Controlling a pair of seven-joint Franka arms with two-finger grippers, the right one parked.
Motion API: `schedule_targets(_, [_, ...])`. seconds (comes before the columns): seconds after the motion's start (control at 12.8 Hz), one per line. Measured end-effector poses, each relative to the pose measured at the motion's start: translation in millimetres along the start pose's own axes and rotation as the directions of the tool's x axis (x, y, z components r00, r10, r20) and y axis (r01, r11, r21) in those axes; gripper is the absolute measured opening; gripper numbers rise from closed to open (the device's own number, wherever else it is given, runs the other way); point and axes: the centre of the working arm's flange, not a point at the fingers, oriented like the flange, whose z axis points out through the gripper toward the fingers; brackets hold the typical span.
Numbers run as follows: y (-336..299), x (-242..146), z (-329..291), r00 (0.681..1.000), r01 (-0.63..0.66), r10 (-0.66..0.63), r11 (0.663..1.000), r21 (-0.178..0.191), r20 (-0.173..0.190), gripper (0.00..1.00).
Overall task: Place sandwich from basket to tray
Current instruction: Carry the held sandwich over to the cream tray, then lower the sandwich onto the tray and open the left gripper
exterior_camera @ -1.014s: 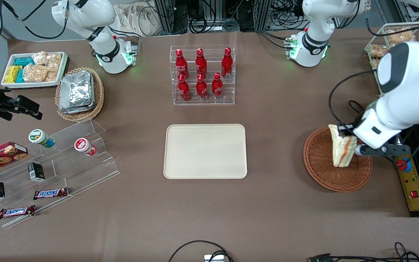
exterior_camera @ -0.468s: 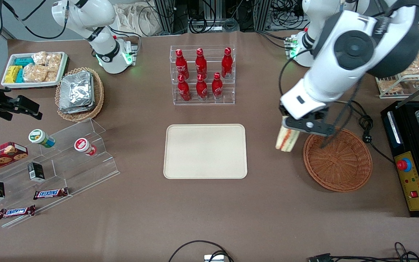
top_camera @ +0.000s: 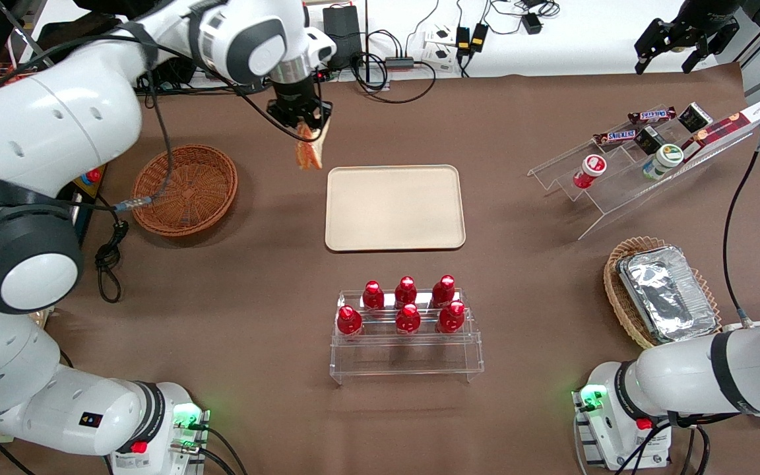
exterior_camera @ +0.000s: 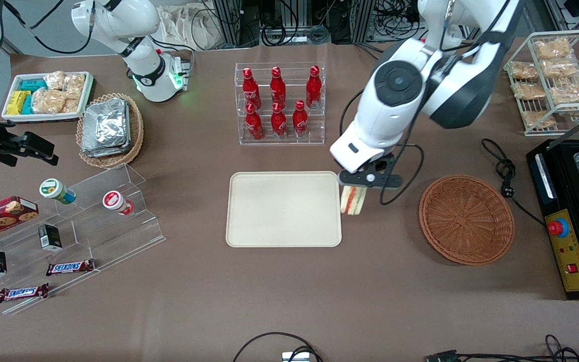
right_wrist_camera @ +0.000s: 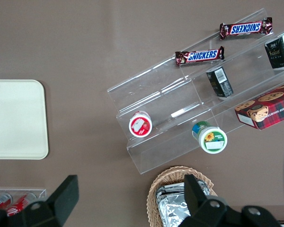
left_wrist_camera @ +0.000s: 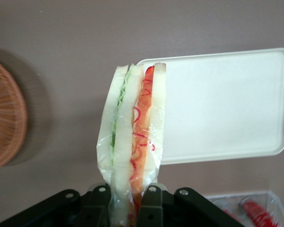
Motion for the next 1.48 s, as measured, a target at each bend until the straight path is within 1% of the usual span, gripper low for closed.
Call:
schedule_targets(0.23, [31,5,47,0.999,0.037,-0.037,0.999,-0.022,-0.001,0.16])
schedule_targets(0.31, [37,8,64,0.999,0.033,-0.033,0.999,-0.012,-0.004,0.16])
schedule_targets(0.39, [41,10,83,0.999,0.035,-0.035,0.999,0.01,-0.003,0.16])
schedule_targets(0.55, [45,13,125,0.998,0.061,-0.062,0.996,0.06,0.013,0.16])
schedule_targets(0.62, [45,15,144,0.997,0.067,-0.07,0.995,0.072,0.027,0.16])
schedule_targets(0.7, [47,16,159,0.997,0.063,-0.065,0.995,0.079,0.03,0.16])
schedule_targets(0.86, [60,12,178,0.999,0.045,-0.046,0.996,0.079,0.013,0.16])
schedule_targets(0.94, [67,9,185,0.999,0.039,-0.039,0.996,0.08,-0.002,0.16])
schedule_targets(1.01, [72,8,193,0.999,0.038,-0.036,0.996,0.086,-0.017,0.16])
schedule_targets(1.09, [73,8,202,0.999,0.035,-0.033,0.994,0.1,-0.024,0.16])
schedule_targets(1.25, [69,9,217,0.999,0.034,-0.031,0.992,0.123,-0.025,0.16])
schedule_targets(1.33, [66,11,222,0.999,0.036,-0.034,0.991,0.129,-0.025,0.16])
schedule_targets(1.48, [65,14,227,0.999,0.039,-0.036,0.992,0.124,-0.029,0.16])
